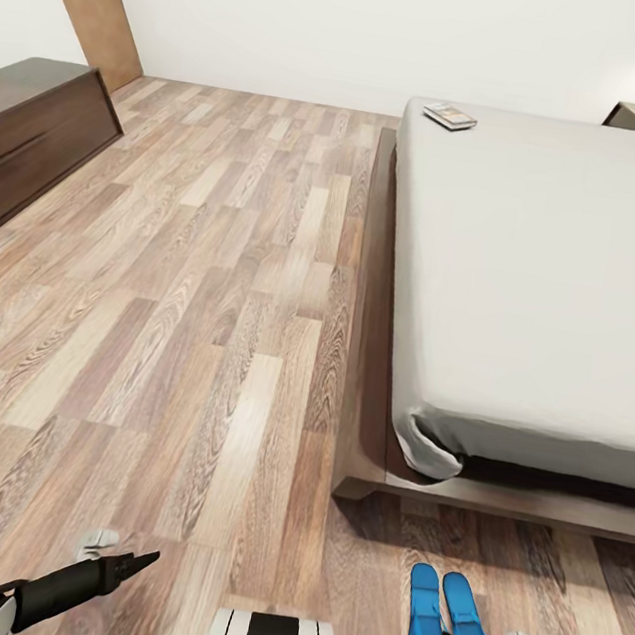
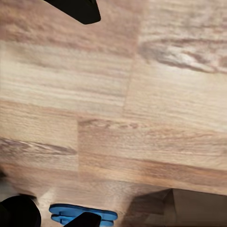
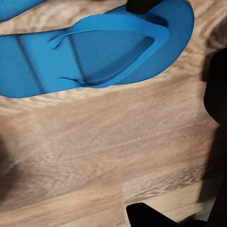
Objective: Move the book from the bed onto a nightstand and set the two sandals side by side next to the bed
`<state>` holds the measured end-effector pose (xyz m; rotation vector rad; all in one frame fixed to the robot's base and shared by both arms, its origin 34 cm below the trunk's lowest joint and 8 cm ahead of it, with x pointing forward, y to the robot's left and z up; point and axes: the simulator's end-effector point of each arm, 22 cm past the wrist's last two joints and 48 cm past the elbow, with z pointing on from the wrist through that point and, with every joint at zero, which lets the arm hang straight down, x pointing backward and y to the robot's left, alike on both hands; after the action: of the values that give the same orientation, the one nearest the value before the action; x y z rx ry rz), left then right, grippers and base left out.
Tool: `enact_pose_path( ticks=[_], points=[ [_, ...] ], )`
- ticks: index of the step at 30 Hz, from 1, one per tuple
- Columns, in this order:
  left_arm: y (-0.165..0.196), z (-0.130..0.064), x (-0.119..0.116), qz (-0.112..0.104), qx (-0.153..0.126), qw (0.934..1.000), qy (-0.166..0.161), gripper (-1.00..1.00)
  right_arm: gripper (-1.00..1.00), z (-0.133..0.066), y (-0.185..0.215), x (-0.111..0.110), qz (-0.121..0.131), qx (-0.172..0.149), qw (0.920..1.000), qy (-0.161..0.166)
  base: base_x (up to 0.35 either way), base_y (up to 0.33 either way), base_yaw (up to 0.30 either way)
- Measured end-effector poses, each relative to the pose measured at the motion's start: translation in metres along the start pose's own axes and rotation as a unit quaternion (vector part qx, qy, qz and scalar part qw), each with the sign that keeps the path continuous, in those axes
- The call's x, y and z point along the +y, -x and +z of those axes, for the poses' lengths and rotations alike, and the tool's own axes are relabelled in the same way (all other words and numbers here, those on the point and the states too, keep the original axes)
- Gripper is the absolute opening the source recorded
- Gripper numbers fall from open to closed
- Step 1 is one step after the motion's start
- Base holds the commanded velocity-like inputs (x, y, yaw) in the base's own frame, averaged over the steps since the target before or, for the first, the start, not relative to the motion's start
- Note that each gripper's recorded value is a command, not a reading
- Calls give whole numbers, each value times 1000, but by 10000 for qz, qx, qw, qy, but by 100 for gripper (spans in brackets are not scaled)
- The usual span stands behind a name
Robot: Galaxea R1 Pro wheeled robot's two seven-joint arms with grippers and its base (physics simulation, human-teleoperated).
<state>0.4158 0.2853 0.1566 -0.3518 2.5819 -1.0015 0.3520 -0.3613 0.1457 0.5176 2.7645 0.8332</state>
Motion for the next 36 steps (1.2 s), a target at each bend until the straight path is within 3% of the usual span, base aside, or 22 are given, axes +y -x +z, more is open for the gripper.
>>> enact_pose_path(
  ticks=[36],
  points=[
    [52, -17, -47, 421, -515, 9974, -288, 100, 100, -21, 46, 42, -361, -570, 9973, 306, 0, 0, 0]
  ],
)
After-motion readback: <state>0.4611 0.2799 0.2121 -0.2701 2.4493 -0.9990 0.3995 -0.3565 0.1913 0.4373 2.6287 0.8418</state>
